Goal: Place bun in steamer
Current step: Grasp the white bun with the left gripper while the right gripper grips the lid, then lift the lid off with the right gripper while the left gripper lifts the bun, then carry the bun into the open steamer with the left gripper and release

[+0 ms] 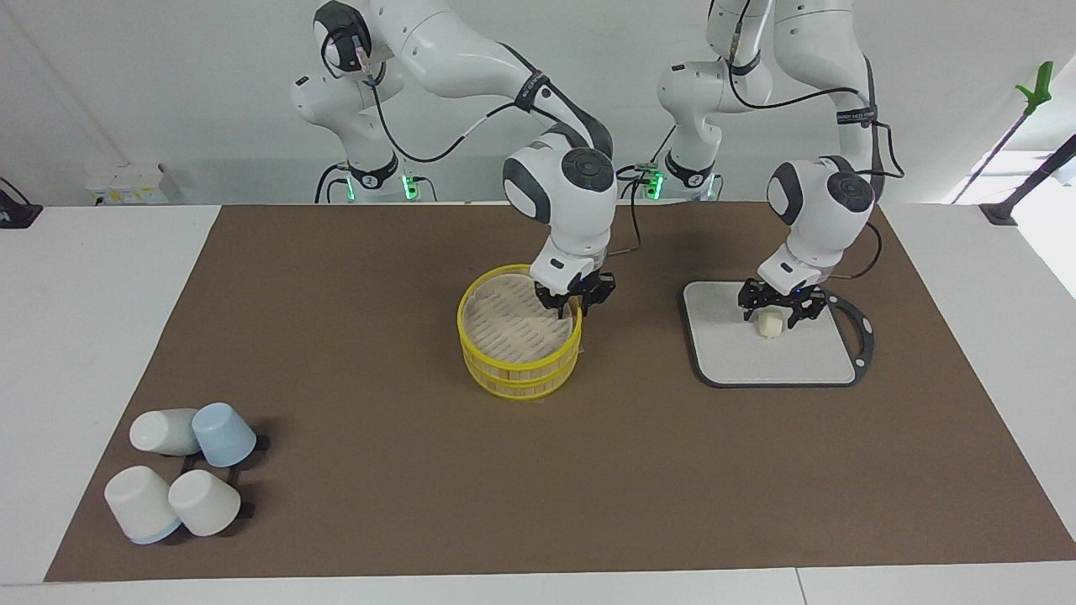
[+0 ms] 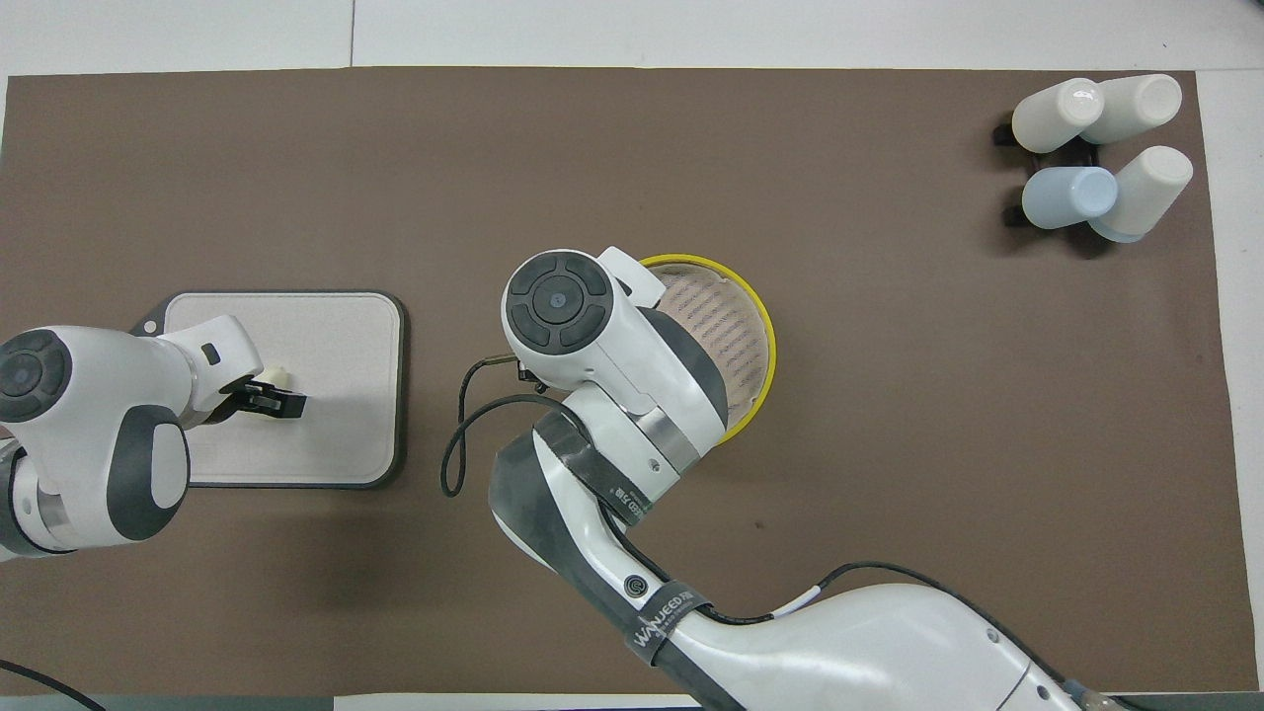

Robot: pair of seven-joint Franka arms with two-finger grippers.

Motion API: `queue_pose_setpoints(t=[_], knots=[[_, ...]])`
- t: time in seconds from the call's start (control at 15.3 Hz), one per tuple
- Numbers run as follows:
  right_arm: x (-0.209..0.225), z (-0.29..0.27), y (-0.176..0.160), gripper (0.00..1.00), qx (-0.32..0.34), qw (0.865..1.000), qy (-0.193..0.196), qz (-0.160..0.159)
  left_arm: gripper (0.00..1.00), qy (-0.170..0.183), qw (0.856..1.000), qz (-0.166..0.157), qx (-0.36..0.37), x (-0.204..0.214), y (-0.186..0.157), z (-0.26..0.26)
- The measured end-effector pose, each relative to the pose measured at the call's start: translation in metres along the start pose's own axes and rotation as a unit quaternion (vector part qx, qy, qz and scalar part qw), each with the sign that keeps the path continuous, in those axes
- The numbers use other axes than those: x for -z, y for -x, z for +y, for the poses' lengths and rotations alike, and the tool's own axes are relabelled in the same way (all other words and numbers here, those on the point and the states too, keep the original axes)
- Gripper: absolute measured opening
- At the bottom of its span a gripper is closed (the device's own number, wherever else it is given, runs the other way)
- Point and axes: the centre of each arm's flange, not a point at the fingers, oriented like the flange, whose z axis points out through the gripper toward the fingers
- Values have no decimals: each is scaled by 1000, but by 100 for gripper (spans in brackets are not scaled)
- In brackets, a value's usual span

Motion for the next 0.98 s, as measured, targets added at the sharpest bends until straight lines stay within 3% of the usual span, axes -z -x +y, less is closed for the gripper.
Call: queue_pose_setpoints(t=[0.13,0.26,0.46,0.65,0.85,0.98], knots=[[5,-2,-1,13,0,1000,-5,1,51,0,1000,0,-1,0,0,0],[16,19,-13,9,-14,1000,8,-11,27,0,1000,0,-2,0,0,0],[62,102,-47,9,11,999,22,-47,23,7,1000,-16,3,15,-10,-2],[133,216,-52,9,87,992,22,-90,23,29,996,-47,71,98,-61,15],[174,316,-36,9,132,982,20,-134,22,37,985,-43,165,188,-131,105],[174,335,-33,9,159,975,45,-147,22,38,977,-25,207,201,-163,188]])
